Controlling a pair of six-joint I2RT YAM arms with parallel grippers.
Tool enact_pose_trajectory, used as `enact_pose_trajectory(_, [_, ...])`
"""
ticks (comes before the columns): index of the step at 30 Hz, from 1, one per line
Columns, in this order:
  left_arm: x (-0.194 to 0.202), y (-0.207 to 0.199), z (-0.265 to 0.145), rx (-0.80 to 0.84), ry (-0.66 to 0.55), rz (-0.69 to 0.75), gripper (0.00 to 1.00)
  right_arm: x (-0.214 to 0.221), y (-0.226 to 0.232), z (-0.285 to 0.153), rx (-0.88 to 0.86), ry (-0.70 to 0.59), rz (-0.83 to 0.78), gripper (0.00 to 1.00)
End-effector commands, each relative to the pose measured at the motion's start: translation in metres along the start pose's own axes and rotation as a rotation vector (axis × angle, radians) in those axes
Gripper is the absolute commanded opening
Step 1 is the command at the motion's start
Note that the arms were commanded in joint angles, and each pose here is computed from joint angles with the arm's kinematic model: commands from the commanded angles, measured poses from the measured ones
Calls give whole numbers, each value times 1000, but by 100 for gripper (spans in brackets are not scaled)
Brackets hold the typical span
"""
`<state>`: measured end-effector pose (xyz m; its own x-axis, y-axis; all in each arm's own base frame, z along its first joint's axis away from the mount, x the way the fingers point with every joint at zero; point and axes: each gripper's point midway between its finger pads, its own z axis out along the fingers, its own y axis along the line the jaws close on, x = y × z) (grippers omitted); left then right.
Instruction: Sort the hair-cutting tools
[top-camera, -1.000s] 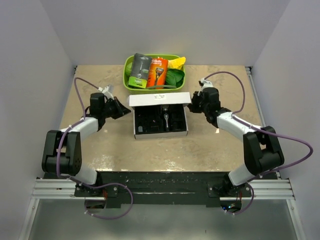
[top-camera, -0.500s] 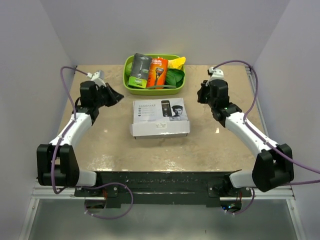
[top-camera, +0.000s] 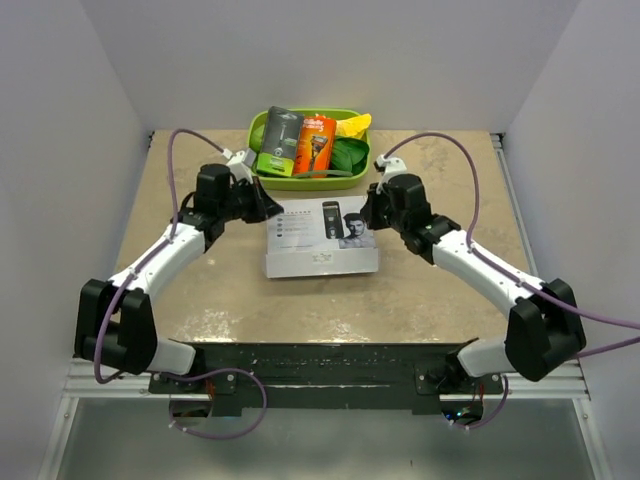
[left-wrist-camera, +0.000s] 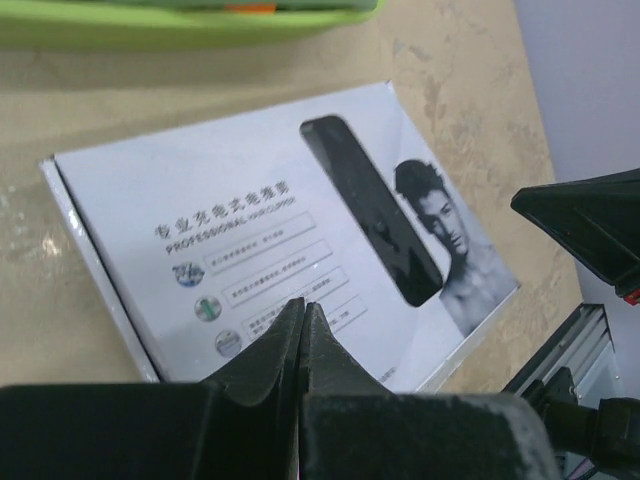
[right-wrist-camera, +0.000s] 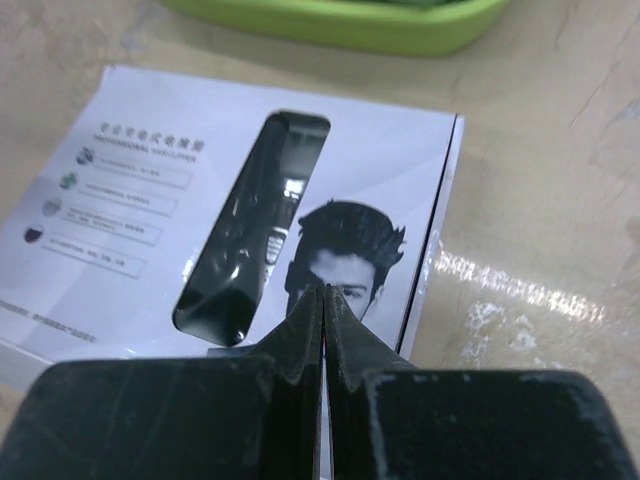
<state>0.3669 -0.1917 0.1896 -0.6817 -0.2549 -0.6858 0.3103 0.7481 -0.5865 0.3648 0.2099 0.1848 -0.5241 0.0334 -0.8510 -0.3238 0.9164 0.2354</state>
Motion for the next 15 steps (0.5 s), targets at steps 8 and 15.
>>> enact_pose_trajectory(8, [98,59,5,-179,169,-50,0,80,-11,13,50,141,21,0])
enact_pose_trajectory(15, [135,67,6,-208,238,-49,0,121,-19,11,87,209,28,0])
